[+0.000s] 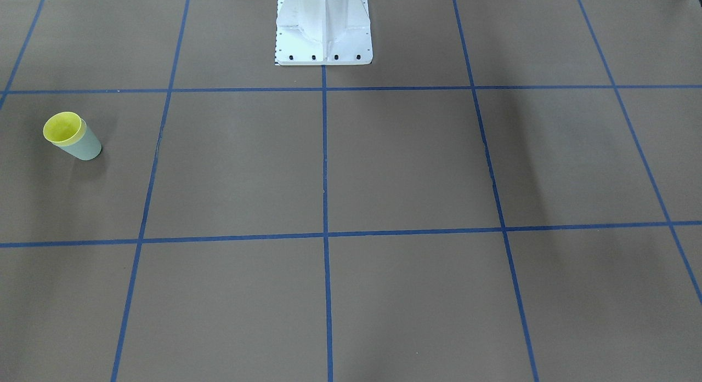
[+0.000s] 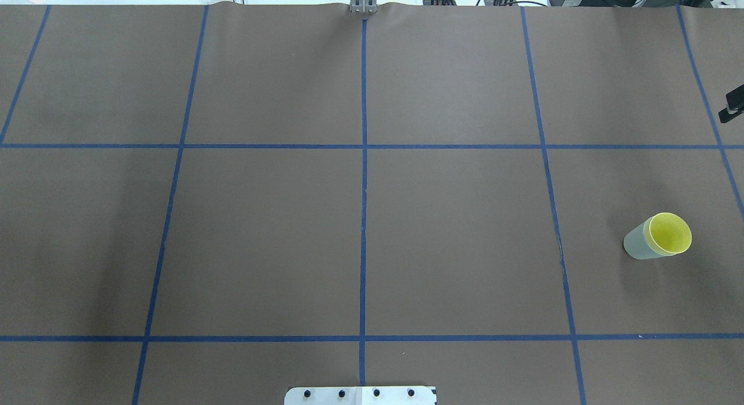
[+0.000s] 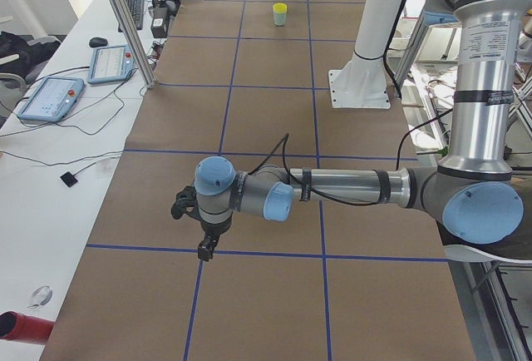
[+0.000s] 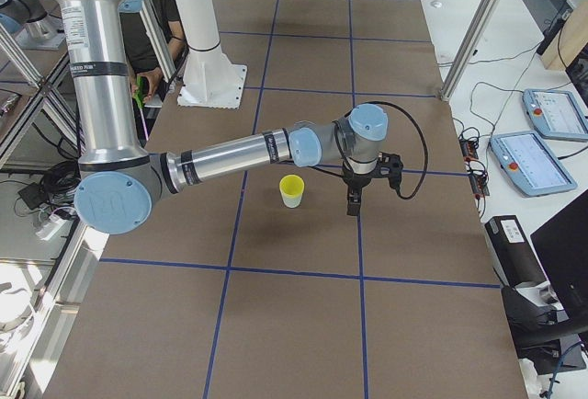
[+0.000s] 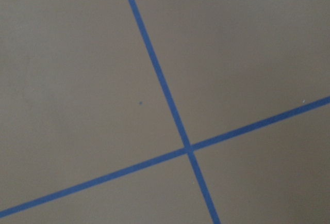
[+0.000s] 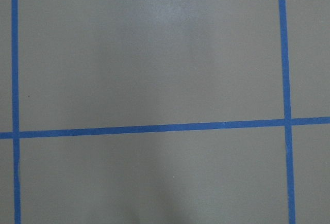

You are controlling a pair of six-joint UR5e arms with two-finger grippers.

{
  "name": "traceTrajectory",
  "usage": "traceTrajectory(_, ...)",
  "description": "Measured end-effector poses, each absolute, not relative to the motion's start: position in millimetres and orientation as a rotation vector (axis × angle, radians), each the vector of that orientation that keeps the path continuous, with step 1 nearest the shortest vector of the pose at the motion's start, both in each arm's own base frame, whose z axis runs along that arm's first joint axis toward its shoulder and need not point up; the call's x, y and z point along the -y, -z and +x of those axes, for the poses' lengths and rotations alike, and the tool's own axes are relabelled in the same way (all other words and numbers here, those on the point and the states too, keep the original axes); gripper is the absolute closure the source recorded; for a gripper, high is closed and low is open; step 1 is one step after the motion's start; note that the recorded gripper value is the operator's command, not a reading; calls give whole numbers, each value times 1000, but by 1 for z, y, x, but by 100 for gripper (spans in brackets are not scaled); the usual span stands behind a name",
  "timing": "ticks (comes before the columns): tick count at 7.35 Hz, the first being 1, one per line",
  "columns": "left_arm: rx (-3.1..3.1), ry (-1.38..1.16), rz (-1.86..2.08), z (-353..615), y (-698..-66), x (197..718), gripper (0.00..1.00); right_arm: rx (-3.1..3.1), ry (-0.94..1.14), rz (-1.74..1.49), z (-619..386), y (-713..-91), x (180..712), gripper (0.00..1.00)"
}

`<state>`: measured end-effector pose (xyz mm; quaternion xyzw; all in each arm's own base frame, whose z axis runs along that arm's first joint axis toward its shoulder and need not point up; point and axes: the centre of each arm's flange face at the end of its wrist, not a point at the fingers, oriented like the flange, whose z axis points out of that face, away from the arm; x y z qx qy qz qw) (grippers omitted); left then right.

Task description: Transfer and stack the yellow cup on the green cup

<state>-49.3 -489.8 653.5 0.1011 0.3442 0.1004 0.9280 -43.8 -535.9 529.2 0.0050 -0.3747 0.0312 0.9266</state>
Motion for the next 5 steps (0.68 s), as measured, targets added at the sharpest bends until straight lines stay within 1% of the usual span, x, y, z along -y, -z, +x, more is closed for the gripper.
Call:
traceTrajectory(2,-717,-143,180,-50,-661,461,0,765,-47,11,-43,-533,533,0)
traceTrajectory(5,-777,-137,175,-45,-656,450,0,758,-38,5,-41,-549,526,0)
